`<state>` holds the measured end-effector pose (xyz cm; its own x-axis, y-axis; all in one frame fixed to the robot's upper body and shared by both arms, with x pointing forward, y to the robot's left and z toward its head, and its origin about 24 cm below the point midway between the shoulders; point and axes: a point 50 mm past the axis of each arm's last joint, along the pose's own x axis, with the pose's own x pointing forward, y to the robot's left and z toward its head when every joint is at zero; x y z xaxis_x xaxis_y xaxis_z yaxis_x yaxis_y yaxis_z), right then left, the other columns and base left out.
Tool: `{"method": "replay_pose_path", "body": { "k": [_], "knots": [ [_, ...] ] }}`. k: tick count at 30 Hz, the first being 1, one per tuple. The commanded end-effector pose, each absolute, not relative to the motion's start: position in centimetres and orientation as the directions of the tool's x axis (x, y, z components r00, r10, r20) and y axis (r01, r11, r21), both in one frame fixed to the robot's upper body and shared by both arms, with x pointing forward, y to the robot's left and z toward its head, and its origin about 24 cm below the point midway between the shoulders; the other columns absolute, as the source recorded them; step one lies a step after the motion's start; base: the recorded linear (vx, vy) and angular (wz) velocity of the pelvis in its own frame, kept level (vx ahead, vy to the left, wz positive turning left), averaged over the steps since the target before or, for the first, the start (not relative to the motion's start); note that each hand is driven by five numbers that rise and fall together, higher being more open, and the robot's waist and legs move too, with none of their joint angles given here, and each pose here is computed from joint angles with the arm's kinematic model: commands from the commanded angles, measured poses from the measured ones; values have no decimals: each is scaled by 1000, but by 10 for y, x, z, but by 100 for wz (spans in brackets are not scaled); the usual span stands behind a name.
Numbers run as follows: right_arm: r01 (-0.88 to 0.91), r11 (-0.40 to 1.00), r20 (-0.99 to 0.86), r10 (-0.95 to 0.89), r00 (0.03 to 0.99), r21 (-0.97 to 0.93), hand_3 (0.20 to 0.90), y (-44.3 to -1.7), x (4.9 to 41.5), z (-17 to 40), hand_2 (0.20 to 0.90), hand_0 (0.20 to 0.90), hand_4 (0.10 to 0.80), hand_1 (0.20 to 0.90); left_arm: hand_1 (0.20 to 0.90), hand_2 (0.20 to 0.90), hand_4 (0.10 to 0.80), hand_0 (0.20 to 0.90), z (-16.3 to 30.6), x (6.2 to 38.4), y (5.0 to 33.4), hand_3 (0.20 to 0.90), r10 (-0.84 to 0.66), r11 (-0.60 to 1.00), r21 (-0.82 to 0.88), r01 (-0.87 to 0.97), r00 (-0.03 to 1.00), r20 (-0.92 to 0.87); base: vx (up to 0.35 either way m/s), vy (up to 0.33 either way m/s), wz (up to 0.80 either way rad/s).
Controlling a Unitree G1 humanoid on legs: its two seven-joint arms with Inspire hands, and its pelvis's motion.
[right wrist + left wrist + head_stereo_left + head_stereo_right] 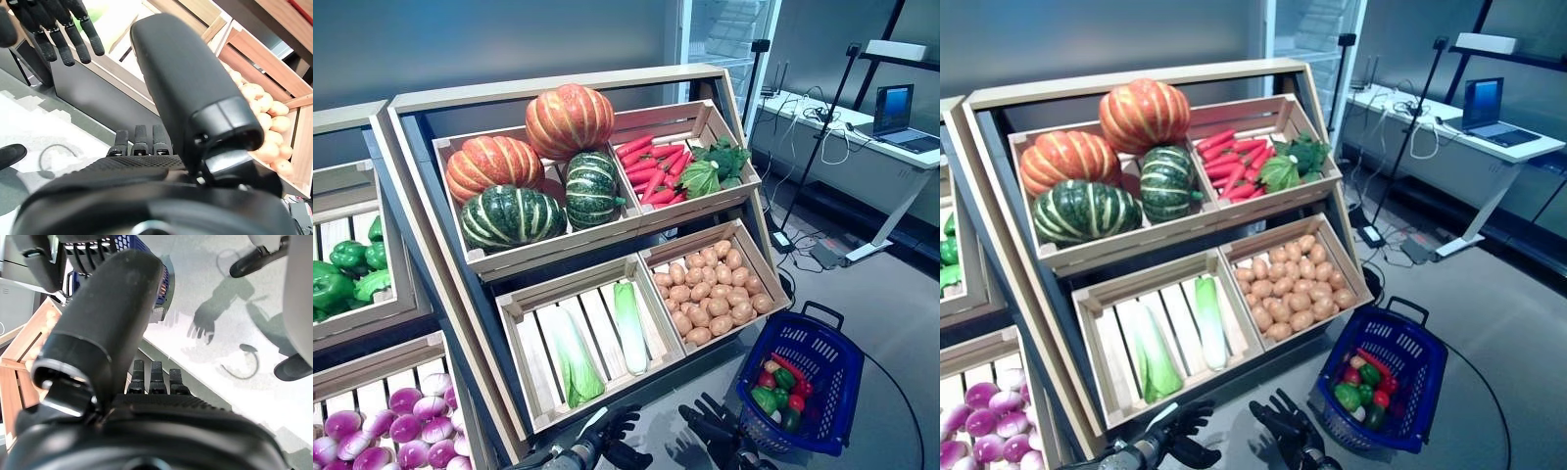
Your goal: Put vegetables into the basket
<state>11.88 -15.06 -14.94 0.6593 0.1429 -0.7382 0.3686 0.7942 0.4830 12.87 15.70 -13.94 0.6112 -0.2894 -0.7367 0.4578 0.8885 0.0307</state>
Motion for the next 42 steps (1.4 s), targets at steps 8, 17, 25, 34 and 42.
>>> {"method": "replay_pose_path", "body": {
  "k": [8,17,25,34,42],
  "knots": [
    [292,797,-634,142,760,529,900,-145,163,-133,900,900,800,900,900,900,800,900,-101,196,143,900,-360,853,165,495,787,-501,0,0,0],
    [285,797,-636,154,756,532,900,-145,162,-134,900,900,800,900,900,900,800,900,-99,195,134,900,-423,786,223,576,765,-485,0,0,0],
    [292,794,-641,153,752,533,900,-148,161,-134,900,900,800,900,900,900,800,900,-88,203,134,900,-432,682,446,580,811,-394,0,0,0],
    [259,835,-664,160,730,486,900,-179,156,-132,900,900,800,900,900,900,800,900,-3,259,205,900,-414,103,976,190,901,-132,1,36,-1],
    [294,845,-705,130,697,446,900,-200,130,-141,900,900,800,900,900,900,800,900,69,286,262,900,-357,-202,978,-45,934,-31,83,33,1]
  ]
}}
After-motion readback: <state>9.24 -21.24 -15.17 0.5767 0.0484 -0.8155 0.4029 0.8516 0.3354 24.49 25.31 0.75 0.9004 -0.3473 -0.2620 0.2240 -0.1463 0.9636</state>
